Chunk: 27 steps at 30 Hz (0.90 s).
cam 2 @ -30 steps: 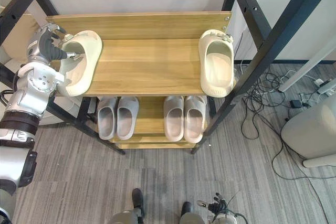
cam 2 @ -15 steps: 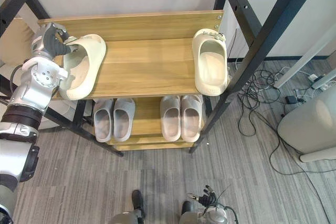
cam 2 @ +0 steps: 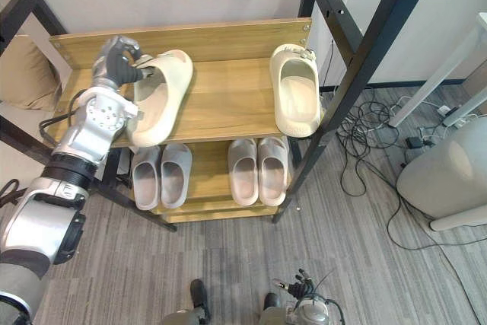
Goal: Organize the slippers on the shoe rack
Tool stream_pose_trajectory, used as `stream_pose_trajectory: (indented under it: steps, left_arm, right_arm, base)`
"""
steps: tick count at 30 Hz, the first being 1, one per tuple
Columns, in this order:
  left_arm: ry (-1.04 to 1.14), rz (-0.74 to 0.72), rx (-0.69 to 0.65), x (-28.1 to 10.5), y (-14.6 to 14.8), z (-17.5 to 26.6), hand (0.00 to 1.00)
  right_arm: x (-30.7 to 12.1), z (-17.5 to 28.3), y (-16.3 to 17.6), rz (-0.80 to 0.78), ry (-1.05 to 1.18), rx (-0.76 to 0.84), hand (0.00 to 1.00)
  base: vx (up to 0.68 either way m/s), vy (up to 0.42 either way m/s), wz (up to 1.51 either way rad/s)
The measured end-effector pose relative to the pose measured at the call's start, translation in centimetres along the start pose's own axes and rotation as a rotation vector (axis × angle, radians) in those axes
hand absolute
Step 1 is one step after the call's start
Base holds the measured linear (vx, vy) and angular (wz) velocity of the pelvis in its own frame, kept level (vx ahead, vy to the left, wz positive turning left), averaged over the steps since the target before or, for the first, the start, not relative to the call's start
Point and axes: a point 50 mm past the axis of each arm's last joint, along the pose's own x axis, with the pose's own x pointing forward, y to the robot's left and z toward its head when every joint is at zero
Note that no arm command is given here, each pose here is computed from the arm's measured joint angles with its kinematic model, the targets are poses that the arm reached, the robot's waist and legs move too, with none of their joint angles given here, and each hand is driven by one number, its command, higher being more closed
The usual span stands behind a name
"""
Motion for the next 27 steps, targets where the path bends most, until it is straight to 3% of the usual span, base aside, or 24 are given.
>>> stream_pose_trajectory:
  steps: [19,20,27]
  left_arm:
    - [-0.055,-0.045,-0.095,1.1,-3.1,4.6,1.00]
    - [-0.053,-0.045,-0.102,1.1,-3.3,4.8,0.00]
    - [-0.034,-0.059,-0.147,0.9,-4.2,5.3,0.00]
  right_arm:
    - [-0.1,0.1,-1.9,-0.113,-0.008,0.154,0.00]
    - [-0.2,0.0,-1.8,-0.113,-0.011,0.174,0.00]
    - [-0.4,-0.2,-1.6,-0.119,-0.015,0.204,0.00]
  base:
    - [-0.02,0.009,-0.16]
    - [-0.04,0.001,-0.01]
    - [-0.07,0.003,0.01]
